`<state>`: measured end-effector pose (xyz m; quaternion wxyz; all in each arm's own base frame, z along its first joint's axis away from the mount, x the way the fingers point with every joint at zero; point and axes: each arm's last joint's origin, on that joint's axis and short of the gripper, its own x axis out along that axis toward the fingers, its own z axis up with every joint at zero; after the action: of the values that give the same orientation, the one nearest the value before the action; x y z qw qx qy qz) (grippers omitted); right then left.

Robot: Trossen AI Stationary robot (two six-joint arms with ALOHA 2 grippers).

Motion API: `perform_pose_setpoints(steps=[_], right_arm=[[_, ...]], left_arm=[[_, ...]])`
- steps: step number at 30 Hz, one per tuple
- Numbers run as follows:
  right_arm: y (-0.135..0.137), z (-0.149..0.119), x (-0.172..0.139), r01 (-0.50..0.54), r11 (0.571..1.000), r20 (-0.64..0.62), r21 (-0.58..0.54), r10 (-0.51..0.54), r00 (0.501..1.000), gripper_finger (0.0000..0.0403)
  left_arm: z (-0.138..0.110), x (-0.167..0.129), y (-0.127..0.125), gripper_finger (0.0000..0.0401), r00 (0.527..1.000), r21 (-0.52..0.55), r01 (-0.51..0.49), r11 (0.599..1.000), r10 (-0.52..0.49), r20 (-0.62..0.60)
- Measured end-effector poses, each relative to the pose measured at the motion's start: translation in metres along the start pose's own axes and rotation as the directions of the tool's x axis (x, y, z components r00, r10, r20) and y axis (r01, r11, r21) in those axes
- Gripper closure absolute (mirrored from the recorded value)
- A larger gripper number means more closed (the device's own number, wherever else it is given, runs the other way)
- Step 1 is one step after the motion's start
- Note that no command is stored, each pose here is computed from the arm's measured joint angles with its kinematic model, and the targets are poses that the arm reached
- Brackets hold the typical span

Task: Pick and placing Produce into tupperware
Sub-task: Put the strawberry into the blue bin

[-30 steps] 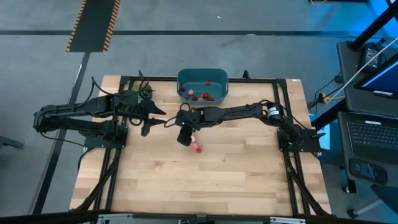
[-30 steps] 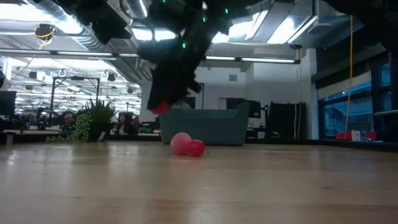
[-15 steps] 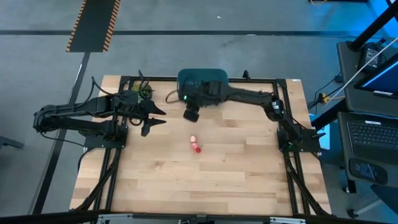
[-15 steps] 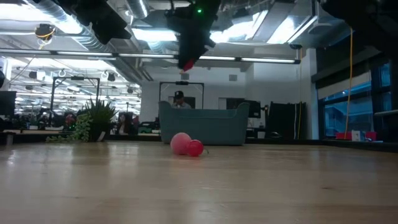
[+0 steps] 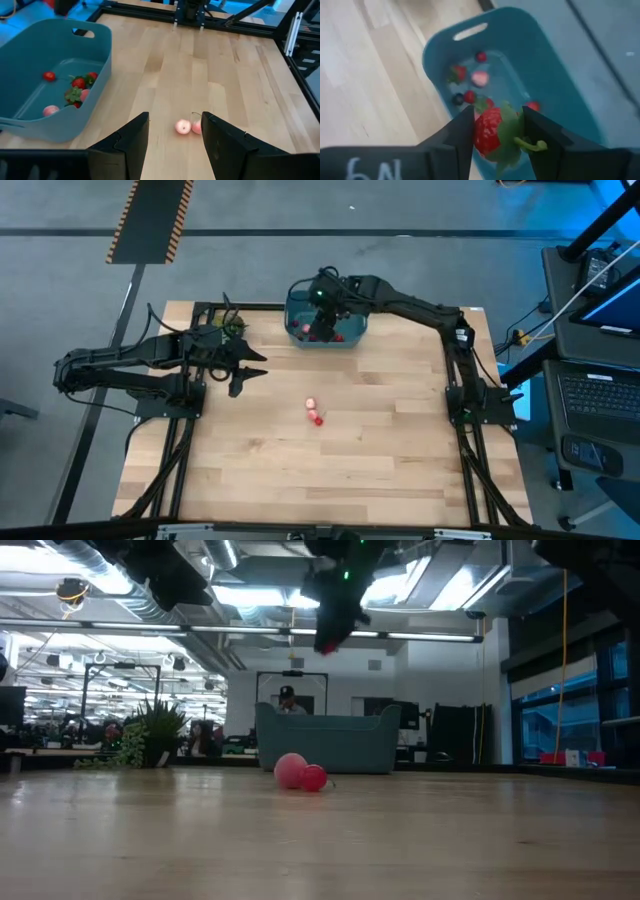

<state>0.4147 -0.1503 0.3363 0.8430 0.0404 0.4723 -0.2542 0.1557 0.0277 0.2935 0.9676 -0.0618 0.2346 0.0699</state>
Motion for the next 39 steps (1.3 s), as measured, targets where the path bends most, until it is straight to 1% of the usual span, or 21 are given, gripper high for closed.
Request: perform_pose_setpoints(steps=[4, 9, 12, 14, 17, 19, 22, 25, 27, 30, 33, 35, 39], right_arm=[[-0.009, -0.012, 0.040, -0.061, 0.998, -0.017, 0.032, 0.062, 0.998, 0.0254], [-0.018, -0.028, 0.085, -0.210, 0.974, 0.064, 0.086, 0.205, 0.977, 0.0256], [-0.025, -0.036, 0.105, -0.229, 0.962, 0.123, 0.149, 0.212, 0.970, 0.0252], [-0.031, -0.044, 0.115, -0.228, 0.949, 0.131, 0.218, 0.203, 0.970, 0.0252], [-0.038, -0.052, 0.126, -0.232, 0.913, 0.144, 0.336, 0.194, 0.970, 0.0251], [-0.040, -0.056, 0.129, -0.263, 0.883, 0.140, 0.390, 0.226, 0.964, 0.0251], [-0.035, -0.059, 0.140, -0.359, 0.829, 0.142, 0.428, 0.331, 0.933, 0.0250], [-0.028, -0.058, 0.157, -0.460, 0.757, 0.164, 0.465, 0.437, 0.884, 0.0250], [-0.025, -0.052, 0.166, -0.490, 0.734, 0.170, 0.470, 0.469, 0.867, 0.0250], [-0.024, -0.045, 0.176, -0.496, 0.716, 0.148, 0.492, 0.492, 0.858, 0.0250], [-0.022, -0.036, 0.178, -0.474, 0.718, 0.107, 0.510, 0.494, 0.863, 0.0250], [-0.023, -0.030, 0.177, -0.429, 0.714, 0.079, 0.553, 0.468, 0.880, 0.0249], [-0.025, -0.027, 0.182, -0.292, 0.713, -0.027, 0.638, 0.400, 0.916, 0.0249]], left_arm=[[0.000, 0.000, 0.000, 0.0227, 1.000, 0.000, 0.000, 1.000, 0.000, -0.001], [0.000, 0.000, 0.000, 0.0227, 1.000, 0.000, 0.000, 1.000, 0.000, -0.001], [0.000, 0.000, 0.000, 0.0227, 1.000, 0.000, 0.000, 1.000, 0.000, -0.001], [0.000, 0.000, 0.000, 0.0227, 1.000, 0.000, 0.000, 1.000, 0.000, 0.000], [0.000, 0.000, 0.000, 0.0227, 1.000, 0.000, 0.000, 1.000, 0.000, 0.000], [0.000, 0.000, 0.000, 0.0227, 1.000, 0.000, 0.000, 1.000, 0.000, -0.001], [0.000, 0.000, 0.000, 0.0227, 1.000, 0.000, -0.003, 1.000, 0.003, 0.000], [0.000, 0.000, 0.001, 0.0227, 1.000, 0.000, -0.020, 1.000, 0.020, 0.001], [0.000, 0.000, 0.001, 0.0227, 1.000, 0.000, -0.024, 1.000, 0.024, 0.003], [0.000, 0.000, 0.001, 0.0227, 1.000, -0.001, -0.022, 1.000, 0.022, 0.003], [0.000, 0.000, 0.001, 0.0227, 1.000, -0.001, -0.023, 1.000, 0.023, 0.002], [0.000, 0.000, 0.001, 0.0227, 1.000, -0.001, -0.023, 1.000, 0.023, 0.002], [0.000, 0.000, 0.001, 0.0227, 1.000, -0.001, -0.023, 1.000, 0.023, 0.002]])
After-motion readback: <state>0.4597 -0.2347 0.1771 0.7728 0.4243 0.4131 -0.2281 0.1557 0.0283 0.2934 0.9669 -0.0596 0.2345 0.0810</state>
